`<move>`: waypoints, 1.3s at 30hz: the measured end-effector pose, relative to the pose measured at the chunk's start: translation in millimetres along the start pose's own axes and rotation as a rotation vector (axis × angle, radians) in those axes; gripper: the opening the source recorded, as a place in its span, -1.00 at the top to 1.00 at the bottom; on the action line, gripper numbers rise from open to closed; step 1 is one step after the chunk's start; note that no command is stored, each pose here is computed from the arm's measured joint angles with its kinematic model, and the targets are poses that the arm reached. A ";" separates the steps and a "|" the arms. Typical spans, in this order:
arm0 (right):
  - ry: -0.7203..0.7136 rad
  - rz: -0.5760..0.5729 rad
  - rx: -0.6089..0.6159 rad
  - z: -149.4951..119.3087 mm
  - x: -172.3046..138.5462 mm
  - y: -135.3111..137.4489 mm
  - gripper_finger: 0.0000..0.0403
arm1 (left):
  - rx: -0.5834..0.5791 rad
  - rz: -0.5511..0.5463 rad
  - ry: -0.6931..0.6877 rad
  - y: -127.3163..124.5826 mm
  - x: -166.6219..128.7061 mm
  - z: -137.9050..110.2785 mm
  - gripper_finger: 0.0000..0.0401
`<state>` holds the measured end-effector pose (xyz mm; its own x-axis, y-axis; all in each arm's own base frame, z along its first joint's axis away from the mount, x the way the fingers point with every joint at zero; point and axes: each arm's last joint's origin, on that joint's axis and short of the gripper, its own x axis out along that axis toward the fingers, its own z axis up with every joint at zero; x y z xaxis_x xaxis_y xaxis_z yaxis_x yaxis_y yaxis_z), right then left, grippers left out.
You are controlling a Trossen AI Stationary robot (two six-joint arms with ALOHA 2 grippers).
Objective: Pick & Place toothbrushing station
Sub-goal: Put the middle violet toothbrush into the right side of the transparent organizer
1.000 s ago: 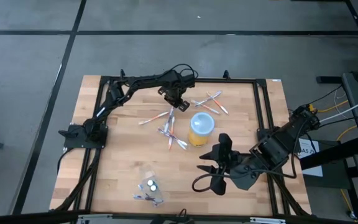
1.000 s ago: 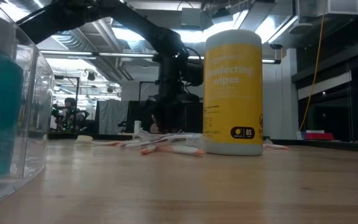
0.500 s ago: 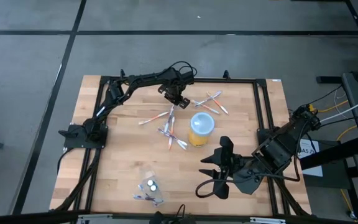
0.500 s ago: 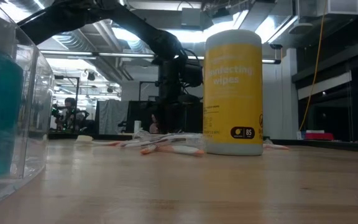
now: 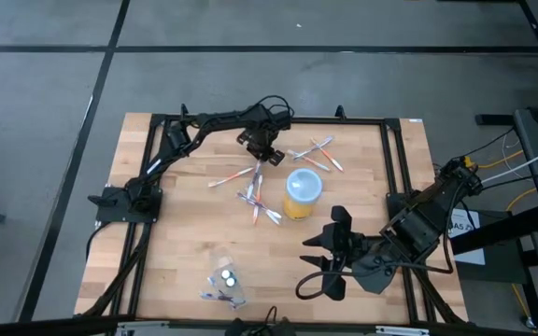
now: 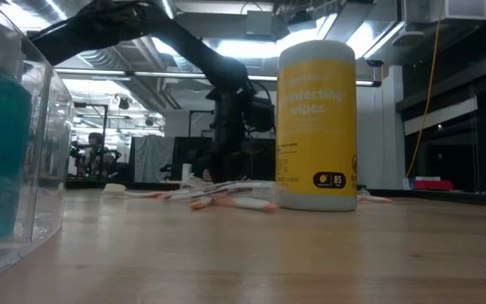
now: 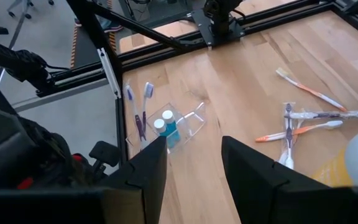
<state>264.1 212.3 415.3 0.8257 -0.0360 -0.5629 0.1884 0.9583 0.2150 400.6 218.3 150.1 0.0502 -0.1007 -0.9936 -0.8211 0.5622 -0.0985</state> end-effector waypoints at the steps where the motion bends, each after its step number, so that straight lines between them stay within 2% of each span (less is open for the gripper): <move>1: 0.000 0.001 -0.001 -0.4 -0.4 0.5 0.23 | 0.000 0.001 0.003 0.0 2.2 0.5 0.51; 8: 0.004 0.009 0.007 -2.3 -2.2 2.4 0.23 | -0.009 -0.009 0.002 0.0 5.1 2.6 0.59; 15: 0.003 0.008 0.007 -2.4 -2.2 2.4 0.23 | -0.019 -0.076 -0.011 7.5 2.9 11.1 0.69; 19: 0.003 0.008 0.007 -2.4 -2.2 2.4 0.23 | -0.014 -0.087 -0.017 7.0 1.2 11.6 0.83; 23: 0.004 0.008 0.007 -2.4 -2.1 2.5 0.23 | -0.003 -0.110 -0.026 5.4 -12.9 7.2 0.97; 28: 0.003 0.009 0.004 -2.3 -2.1 2.6 0.23 | 0.020 -0.153 -0.126 3.6 -61.1 -4.4 0.99; 32: -0.003 0.008 0.001 -2.6 -2.7 3.3 0.23 | 0.045 -0.178 -0.234 -0.5 -109.5 -24.7 0.99; 35: -0.017 -0.001 -0.008 -3.9 -4.5 4.7 0.23 | 0.085 -0.205 -0.319 -11.6 -153.8 -57.4 0.99; 39: -0.048 -0.020 -0.020 -7.1 -8.8 8.2 0.23 | 0.122 -0.174 -0.468 -33.0 -209.3 -126.7 0.99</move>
<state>254.7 222.5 416.3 0.8466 -0.0680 -0.5278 0.1944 0.9628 0.1878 345.2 116.8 368.3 0.4520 0.1611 -0.8774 -0.7068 0.6647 -0.2421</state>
